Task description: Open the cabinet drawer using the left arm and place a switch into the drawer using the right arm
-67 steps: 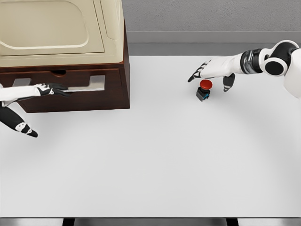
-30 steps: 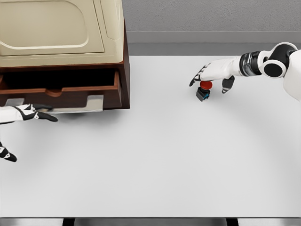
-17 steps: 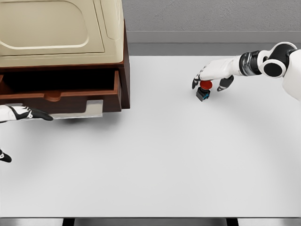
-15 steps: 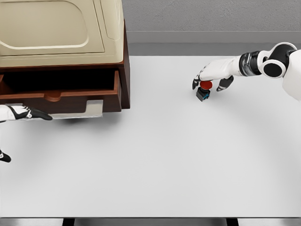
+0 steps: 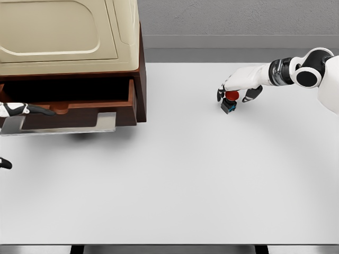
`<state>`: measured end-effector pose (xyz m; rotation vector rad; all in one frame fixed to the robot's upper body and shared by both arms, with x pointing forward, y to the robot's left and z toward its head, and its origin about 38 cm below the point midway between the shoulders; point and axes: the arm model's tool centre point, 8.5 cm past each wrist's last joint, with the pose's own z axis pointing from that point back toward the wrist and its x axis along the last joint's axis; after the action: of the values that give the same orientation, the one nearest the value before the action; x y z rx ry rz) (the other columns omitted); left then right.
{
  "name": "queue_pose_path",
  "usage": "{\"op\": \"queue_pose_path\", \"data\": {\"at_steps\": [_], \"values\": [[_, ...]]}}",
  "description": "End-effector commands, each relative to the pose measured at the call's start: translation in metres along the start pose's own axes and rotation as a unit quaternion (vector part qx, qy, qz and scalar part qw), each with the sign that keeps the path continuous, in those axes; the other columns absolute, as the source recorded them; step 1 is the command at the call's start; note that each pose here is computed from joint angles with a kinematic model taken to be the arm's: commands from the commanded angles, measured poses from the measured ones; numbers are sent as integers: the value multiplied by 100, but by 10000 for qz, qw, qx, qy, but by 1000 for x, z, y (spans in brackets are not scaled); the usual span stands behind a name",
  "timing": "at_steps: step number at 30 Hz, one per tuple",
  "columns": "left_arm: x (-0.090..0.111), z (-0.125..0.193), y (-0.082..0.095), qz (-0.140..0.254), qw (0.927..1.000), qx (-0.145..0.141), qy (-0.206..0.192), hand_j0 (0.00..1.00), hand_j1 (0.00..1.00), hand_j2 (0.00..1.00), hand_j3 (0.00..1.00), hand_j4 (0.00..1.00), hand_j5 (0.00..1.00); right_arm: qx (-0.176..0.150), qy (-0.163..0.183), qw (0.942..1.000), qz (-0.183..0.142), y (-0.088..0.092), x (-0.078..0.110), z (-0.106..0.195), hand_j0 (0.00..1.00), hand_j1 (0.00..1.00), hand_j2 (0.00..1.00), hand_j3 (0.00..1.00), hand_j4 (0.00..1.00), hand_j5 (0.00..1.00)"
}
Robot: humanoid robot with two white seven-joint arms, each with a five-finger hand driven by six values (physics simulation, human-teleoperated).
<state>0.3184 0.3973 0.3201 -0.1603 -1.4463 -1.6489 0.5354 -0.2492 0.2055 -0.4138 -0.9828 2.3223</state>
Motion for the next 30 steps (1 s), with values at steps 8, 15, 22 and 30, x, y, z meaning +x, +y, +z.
{"op": "queue_pose_path", "data": {"at_steps": [8,15,22,30], "values": [[2,9,5,-49,9999,41,131,100,100,100,100,100,100,-18,4,10000,-21,0,0,0,70,70,70,70,70,70],[10,30,17,-238,9988,131,406,100,100,100,100,100,100,-20,3,10000,-27,0,0,0,70,70,70,70,70,70],[31,36,47,-680,9962,468,287,100,100,100,100,100,100,-24,-1,10000,-33,0,0,0,62,62,62,62,62,62],[29,49,59,-630,9946,746,355,100,100,100,100,100,100,-8,-10,10000,-40,2,0,-1,60,60,60,60,60,60]]}}
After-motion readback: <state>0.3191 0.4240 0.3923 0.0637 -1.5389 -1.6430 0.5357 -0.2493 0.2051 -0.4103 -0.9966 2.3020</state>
